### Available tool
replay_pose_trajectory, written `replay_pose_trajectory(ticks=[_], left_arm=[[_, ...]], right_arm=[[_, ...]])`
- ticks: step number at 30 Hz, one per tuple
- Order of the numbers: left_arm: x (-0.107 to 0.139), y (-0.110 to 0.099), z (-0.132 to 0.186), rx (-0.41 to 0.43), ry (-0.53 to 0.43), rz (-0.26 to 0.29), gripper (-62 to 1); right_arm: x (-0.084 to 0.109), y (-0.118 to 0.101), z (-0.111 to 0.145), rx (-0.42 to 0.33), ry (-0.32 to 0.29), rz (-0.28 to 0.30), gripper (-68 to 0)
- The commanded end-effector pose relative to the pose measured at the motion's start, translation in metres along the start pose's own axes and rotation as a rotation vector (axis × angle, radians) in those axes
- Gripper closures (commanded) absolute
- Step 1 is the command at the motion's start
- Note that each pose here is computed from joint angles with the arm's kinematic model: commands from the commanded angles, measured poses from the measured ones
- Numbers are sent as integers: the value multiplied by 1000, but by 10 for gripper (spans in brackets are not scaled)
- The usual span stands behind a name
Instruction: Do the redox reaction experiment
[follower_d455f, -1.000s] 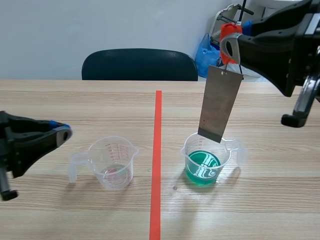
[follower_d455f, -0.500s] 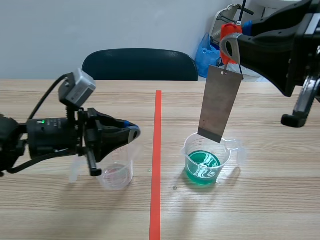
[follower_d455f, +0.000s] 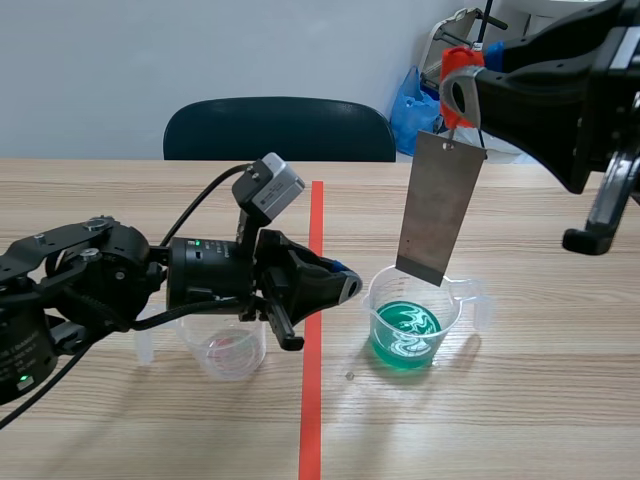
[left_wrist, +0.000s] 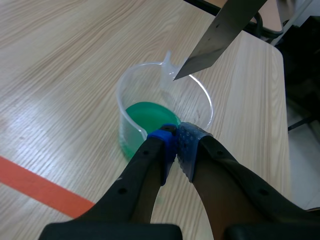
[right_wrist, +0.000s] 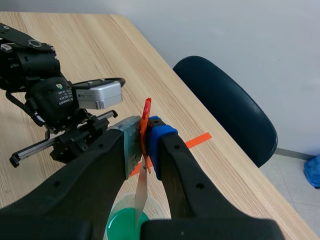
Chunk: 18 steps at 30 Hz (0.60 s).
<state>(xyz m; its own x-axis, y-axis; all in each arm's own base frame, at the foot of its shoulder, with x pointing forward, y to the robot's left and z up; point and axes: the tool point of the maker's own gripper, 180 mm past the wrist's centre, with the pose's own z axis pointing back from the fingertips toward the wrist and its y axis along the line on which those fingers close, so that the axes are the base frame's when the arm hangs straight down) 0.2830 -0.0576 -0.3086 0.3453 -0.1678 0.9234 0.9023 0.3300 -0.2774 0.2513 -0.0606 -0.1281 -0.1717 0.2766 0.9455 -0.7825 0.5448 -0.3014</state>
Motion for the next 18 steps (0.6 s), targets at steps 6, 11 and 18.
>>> replay_pose_trajectory(ticks=[6, 11, 18], left_arm=[[33, -6, -10, -29, -107, -2, -27], [38, -6, -9, -29, -132, -1, -27], [38, -6, -9, -29, -131, -1, -27]], right_arm=[[6, -6, 0, -8, -17, 17, -6], [6, -6, 0, -8, -17, 17, -6], [6, -6, 0, -8, -17, 17, -6]])
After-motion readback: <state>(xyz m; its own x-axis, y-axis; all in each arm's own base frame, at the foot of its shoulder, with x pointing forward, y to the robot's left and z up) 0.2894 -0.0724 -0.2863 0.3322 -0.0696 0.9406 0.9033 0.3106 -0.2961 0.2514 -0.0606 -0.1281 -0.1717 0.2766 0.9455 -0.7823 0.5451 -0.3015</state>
